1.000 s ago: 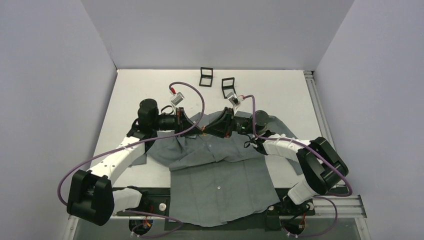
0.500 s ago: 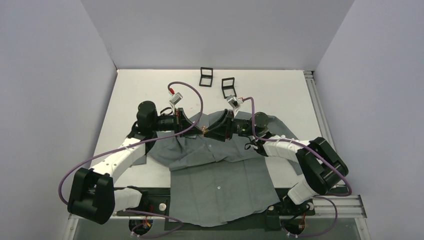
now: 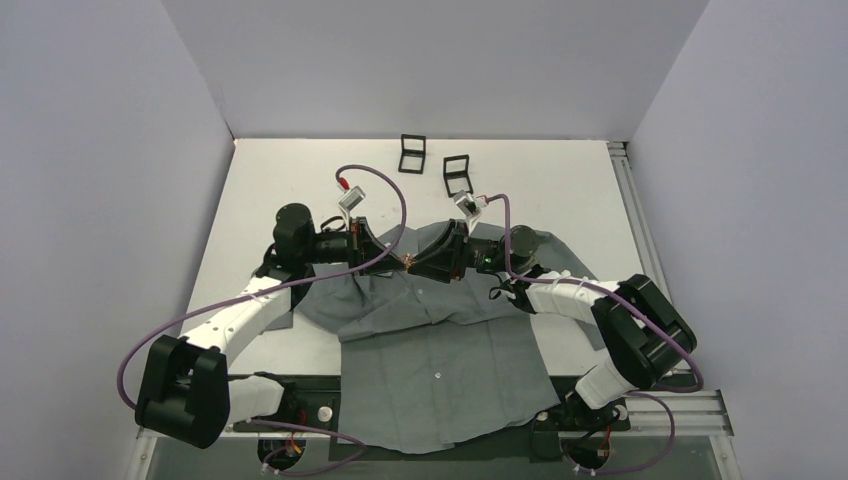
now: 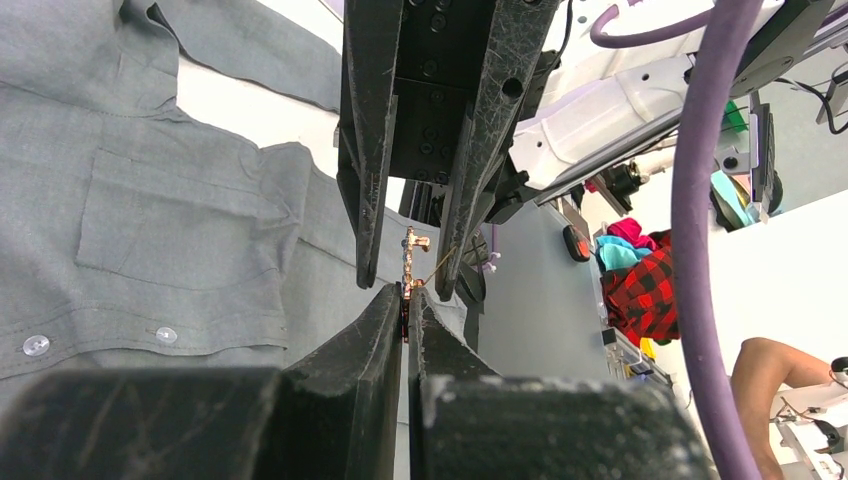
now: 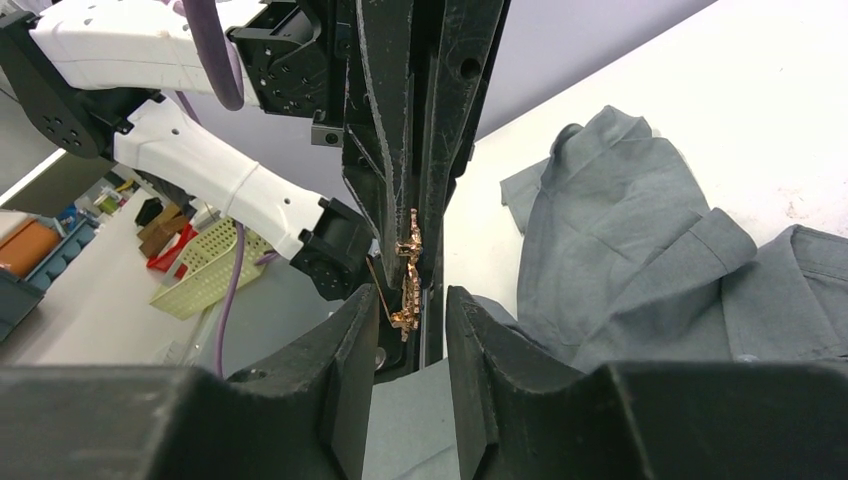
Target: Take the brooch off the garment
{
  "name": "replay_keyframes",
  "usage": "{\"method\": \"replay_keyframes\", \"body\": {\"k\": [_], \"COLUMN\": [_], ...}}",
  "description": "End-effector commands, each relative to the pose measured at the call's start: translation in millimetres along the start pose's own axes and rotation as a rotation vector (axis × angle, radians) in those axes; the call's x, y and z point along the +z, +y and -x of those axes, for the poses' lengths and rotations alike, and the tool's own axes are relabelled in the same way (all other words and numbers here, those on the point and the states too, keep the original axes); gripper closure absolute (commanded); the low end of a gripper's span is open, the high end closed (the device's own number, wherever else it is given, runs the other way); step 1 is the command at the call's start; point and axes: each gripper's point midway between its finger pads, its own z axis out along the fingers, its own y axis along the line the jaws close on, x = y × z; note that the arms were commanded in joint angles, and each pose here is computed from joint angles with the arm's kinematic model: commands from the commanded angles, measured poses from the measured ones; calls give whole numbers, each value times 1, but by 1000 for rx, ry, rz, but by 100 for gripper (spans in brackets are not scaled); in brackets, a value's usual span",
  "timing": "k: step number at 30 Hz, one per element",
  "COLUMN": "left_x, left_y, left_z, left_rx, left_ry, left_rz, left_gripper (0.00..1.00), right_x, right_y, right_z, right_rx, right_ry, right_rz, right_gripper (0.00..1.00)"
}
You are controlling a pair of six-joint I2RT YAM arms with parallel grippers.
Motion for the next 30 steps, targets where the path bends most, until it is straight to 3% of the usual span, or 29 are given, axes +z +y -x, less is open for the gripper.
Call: {"method": "replay_keyframes", "body": {"k": [1,10,30], "left_x": [-1,1,2], "left_y": [-11,-11,-11], "left_z": [4,3,0], "left_rx": [88,100,127], "left_ry": [-1,17,40], "left_rz": [-37,-34,-22], "left_gripper": [100,100,100], "right_x": [3,6,9], "right_y": [14,11,-24], "right_z": [13,10,0], "right_rx": [-78,-54,14], "right_ry": [-30,-17,39], "right_rz": [64,65,-69], "right_gripper": [74,83,89]}}
